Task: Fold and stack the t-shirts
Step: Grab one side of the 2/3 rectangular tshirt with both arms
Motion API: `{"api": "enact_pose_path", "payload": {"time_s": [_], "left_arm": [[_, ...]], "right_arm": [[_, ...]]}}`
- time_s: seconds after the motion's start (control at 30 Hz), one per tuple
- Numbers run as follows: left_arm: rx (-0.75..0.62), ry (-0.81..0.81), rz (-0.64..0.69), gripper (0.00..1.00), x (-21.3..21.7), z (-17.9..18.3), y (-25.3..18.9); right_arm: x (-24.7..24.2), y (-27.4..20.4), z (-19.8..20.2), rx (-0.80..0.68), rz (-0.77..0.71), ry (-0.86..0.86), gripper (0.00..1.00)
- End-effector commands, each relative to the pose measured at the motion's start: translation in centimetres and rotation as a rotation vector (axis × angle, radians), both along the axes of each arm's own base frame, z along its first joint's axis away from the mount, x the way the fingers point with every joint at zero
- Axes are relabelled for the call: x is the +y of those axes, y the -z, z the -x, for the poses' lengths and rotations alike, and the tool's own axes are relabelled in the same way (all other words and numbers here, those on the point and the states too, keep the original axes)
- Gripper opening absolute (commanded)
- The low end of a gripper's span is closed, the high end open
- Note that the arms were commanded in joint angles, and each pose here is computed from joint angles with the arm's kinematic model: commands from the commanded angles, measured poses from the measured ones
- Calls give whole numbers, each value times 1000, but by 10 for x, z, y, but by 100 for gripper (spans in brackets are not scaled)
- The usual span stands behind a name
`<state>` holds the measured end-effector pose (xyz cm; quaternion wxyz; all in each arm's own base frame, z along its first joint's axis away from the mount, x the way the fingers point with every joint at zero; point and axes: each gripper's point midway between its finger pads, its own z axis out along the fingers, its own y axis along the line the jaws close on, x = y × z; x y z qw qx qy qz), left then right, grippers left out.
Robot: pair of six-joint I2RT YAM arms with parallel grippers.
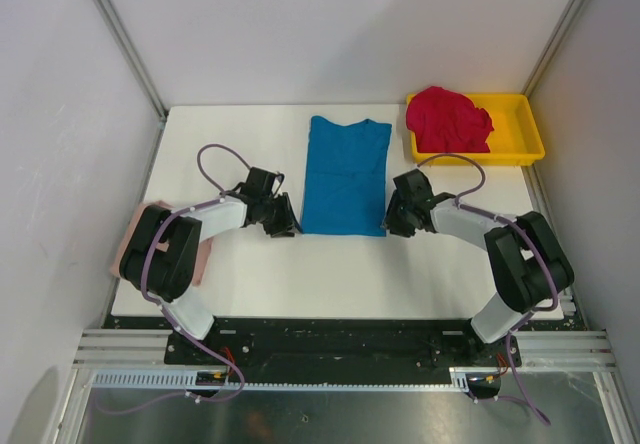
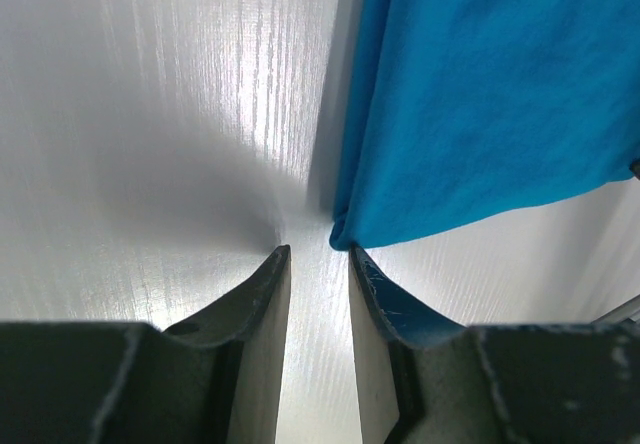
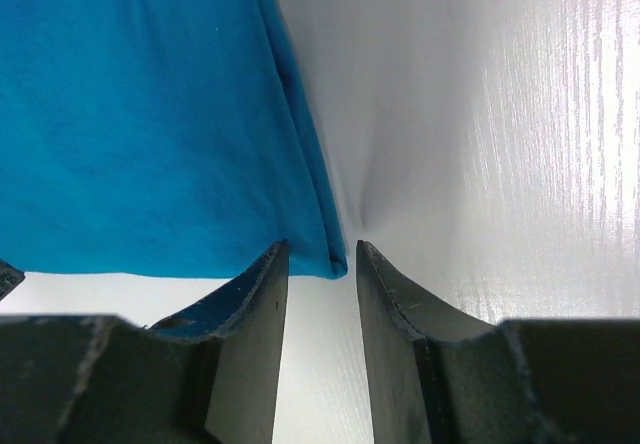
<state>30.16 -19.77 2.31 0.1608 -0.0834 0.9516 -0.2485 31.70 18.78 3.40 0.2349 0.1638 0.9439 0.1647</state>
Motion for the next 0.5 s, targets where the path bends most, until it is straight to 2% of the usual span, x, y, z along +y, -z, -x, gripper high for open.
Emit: {"api": "enact_pose_path", "payload": {"time_s": [0.0, 0.2, 0.33, 0.47], "left_arm": [[-58, 11, 22, 35, -4, -3, -15], [-54, 8, 18, 34, -3, -2, -14], [-57, 7, 18, 35, -3, -2, -14], [-54, 9, 18, 35, -4, -2, -13]], "right_arm": [[4, 4, -4, -10, 0, 7, 38], [-3, 19, 9, 39, 70, 4, 36], [-5, 25, 16, 59, 105, -6, 30], [-7, 29, 18, 74, 119, -7, 14]]}}
